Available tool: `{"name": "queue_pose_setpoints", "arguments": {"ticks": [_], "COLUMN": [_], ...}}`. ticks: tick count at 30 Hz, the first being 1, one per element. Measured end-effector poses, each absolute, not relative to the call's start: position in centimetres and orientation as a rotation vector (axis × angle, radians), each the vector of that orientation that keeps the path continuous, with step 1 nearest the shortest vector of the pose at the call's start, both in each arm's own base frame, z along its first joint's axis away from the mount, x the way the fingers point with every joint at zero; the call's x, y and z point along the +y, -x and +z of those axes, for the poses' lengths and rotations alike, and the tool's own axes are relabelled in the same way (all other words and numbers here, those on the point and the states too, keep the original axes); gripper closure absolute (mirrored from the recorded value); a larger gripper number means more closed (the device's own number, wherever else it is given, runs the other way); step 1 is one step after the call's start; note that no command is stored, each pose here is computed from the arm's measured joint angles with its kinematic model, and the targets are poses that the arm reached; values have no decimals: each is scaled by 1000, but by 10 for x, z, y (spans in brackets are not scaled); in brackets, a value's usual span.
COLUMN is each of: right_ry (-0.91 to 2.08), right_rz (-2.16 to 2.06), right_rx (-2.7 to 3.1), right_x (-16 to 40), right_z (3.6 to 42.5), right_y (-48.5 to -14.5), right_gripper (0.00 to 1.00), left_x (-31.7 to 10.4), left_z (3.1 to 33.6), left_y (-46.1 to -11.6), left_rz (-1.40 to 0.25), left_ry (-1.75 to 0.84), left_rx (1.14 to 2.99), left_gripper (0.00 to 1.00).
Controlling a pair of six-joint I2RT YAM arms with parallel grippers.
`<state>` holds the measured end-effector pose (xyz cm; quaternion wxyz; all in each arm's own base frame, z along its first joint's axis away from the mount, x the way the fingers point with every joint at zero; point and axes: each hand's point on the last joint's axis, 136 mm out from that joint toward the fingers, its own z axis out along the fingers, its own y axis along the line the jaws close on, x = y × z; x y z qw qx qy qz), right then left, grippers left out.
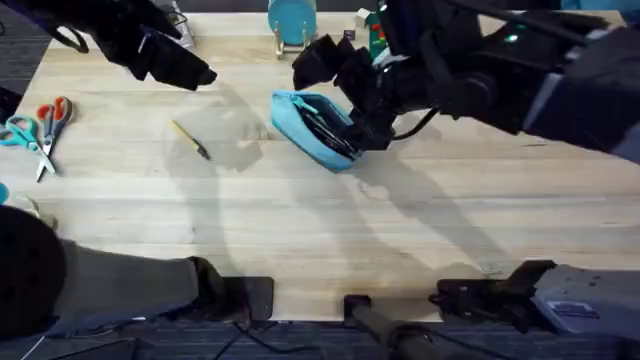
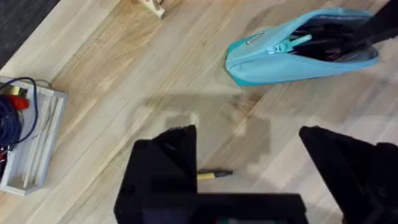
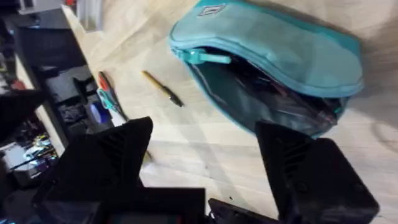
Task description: Unzip the bag, pick up the pens from the table one at a time and place them inside, then zip the bag closed.
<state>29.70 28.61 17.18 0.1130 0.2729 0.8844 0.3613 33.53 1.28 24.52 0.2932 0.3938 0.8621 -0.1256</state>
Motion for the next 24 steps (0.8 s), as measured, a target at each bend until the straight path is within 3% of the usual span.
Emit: {"name": "queue_pose_setpoints", "arguments": {"ticks": [16,24], "right_ry": [-851,-810], "right_rz": [927,959], "right_rx": [2612,2549], "right_x": [286,294], "right_z": [135,139], "right_y": [-310,-324], "right_gripper": [3,3], "left_x": [13,13], "left_z": [245,245], "left_y": [-335,-335], "left_rz": [-334,-334], "left_ry": [-1049,-1049], "left_rx": [2296,2296], "left_gripper": [8,9]}}
